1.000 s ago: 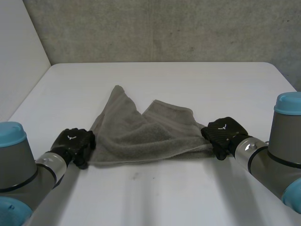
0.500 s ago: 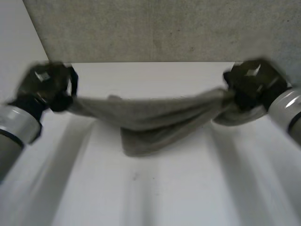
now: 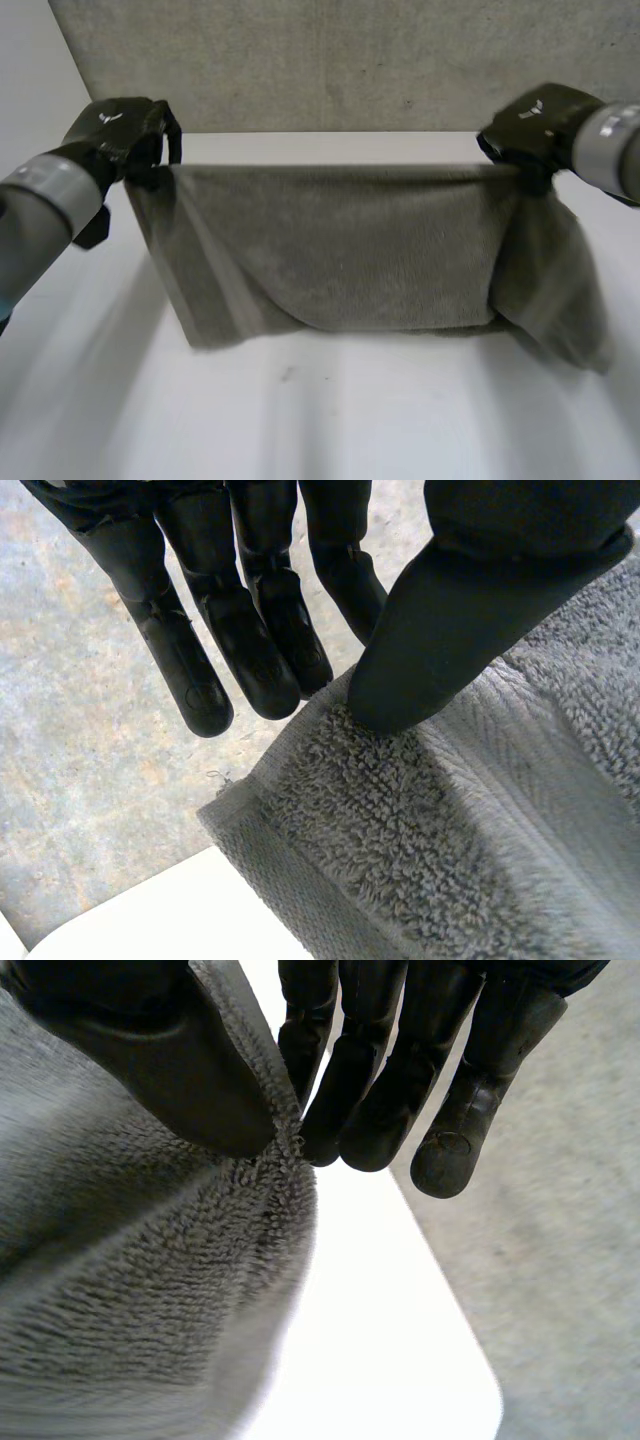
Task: Fold the towel.
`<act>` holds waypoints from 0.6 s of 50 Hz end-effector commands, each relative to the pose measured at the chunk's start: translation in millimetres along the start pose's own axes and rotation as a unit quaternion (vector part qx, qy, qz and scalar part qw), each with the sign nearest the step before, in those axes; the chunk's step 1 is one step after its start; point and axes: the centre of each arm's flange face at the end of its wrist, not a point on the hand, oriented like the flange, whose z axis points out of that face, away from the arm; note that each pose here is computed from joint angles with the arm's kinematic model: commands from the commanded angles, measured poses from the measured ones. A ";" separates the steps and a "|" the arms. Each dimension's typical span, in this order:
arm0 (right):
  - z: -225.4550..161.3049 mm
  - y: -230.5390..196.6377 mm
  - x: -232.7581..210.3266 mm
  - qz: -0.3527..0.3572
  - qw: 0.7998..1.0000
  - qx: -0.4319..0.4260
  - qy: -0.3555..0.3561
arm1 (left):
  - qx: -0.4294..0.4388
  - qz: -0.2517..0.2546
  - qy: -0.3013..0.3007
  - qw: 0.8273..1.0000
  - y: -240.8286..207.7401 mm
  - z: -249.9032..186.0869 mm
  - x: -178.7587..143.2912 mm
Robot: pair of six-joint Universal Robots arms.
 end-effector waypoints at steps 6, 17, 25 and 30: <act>48.5 -86.4 57.5 0.023 0.940 0.239 0.243 | 0.211 -0.037 -0.054 0.975 -112.9 62.8 -27.0; 64.8 -22.8 -19.0 0.015 0.994 0.086 0.063 | 0.168 -0.105 -0.052 0.979 -75.9 63.7 -30.5; 62.8 44.3 -116.0 0.006 0.994 -0.023 -0.106 | -0.011 -0.131 -0.067 0.989 50.4 42.4 -26.1; 64.2 69.1 -145.9 0.010 0.991 -0.022 -0.128 | -0.056 -0.137 -0.063 0.987 100.9 19.4 -15.5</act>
